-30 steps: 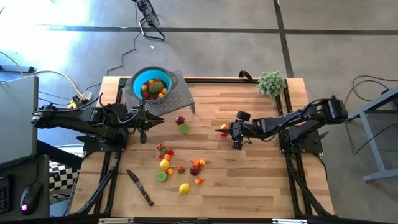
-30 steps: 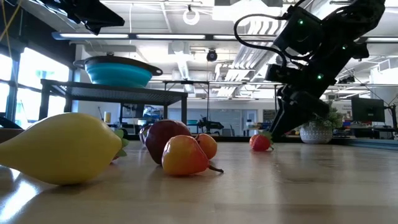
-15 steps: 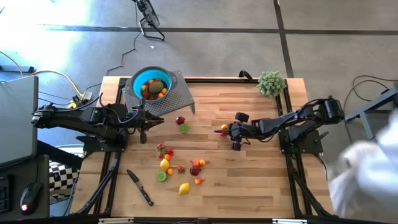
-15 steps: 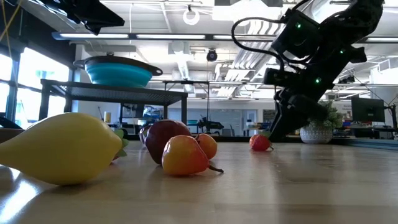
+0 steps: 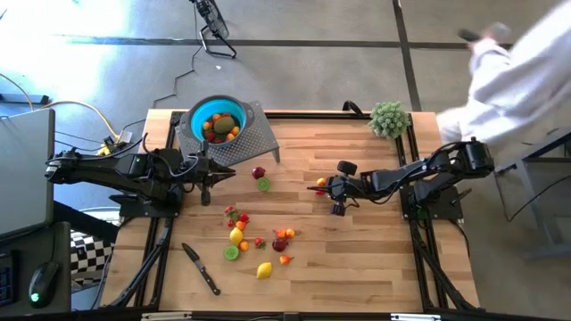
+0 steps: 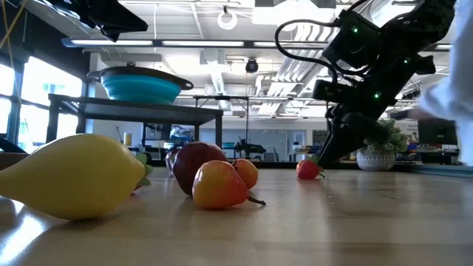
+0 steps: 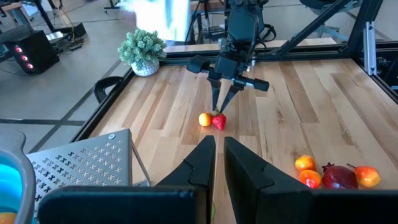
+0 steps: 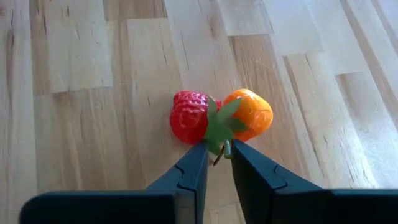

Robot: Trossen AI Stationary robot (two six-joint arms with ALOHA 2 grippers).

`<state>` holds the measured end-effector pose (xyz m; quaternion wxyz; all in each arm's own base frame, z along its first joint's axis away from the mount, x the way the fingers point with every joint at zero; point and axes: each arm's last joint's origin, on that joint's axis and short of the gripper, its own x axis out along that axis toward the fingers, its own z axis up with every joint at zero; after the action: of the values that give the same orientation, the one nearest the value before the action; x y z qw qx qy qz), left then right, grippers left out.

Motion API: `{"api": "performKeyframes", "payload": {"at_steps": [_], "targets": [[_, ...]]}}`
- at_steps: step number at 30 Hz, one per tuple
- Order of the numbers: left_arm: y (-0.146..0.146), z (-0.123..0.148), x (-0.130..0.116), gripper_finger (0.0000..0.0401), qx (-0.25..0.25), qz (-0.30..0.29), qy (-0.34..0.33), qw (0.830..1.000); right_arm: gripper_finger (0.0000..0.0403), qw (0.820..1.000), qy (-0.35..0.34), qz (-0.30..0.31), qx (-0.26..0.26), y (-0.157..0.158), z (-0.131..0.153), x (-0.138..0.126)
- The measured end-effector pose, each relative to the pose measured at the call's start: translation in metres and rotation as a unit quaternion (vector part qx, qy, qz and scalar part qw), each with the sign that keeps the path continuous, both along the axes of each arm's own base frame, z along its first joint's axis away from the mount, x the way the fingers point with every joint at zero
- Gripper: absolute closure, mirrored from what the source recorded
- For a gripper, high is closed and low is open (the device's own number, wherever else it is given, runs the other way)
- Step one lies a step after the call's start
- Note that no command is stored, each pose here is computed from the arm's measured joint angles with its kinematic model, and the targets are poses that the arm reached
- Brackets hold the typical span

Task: Pick & Place Fruit
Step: Put the red strawberry into the blue strainer bowl on the shelf

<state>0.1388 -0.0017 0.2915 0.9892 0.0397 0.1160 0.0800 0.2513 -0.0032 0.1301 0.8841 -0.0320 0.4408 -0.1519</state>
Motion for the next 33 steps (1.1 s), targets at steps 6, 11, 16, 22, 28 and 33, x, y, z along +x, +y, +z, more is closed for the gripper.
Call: {"api": "performKeyframes", "payload": {"at_steps": [6, 11, 16, 22, 28, 33], "targets": [[0.0, 0.0, 0.0, 0.0373, 0.0, 0.0, 0.0, 1.0, 0.0369, 1.0, 0.0, 0.001, 0.0, 0.0, 0.0, 0.0], [0.0, 0.0, 0.0, 0.0373, 0.0, 0.0, 0.0, 1.0, 0.0392, 1.0, -0.001, 0.0, 0.002, 0.0, 0.0, 0.0], [0.0, 0.0, 0.0, 0.0373, 0.0, 0.0, 0.0, 1.0, 0.0395, 1.0, -0.002, -0.003, 0.004, 0.0, 0.0, 0.0], [0.0, 0.0, 0.0, 0.0373, 0.0, 0.0, 0.0, 1.0, 0.0397, 1.0, -0.016, 0.0, 0.005, 0.002, 0.003, 0.002], [0.0, 0.0, 0.0, 0.0373, 0.0, 0.0, 0.0, 1.0, 0.0397, 0.998, -0.068, 0.007, 0.006, 0.006, 0.02, 0.002], [0.0, 0.001, 0.0, 0.0373, -0.005, 0.001, -0.007, 1.0, 0.0397, 0.989, -0.144, -0.015, 0.008, 0.009, 0.04, 0.003]]}}
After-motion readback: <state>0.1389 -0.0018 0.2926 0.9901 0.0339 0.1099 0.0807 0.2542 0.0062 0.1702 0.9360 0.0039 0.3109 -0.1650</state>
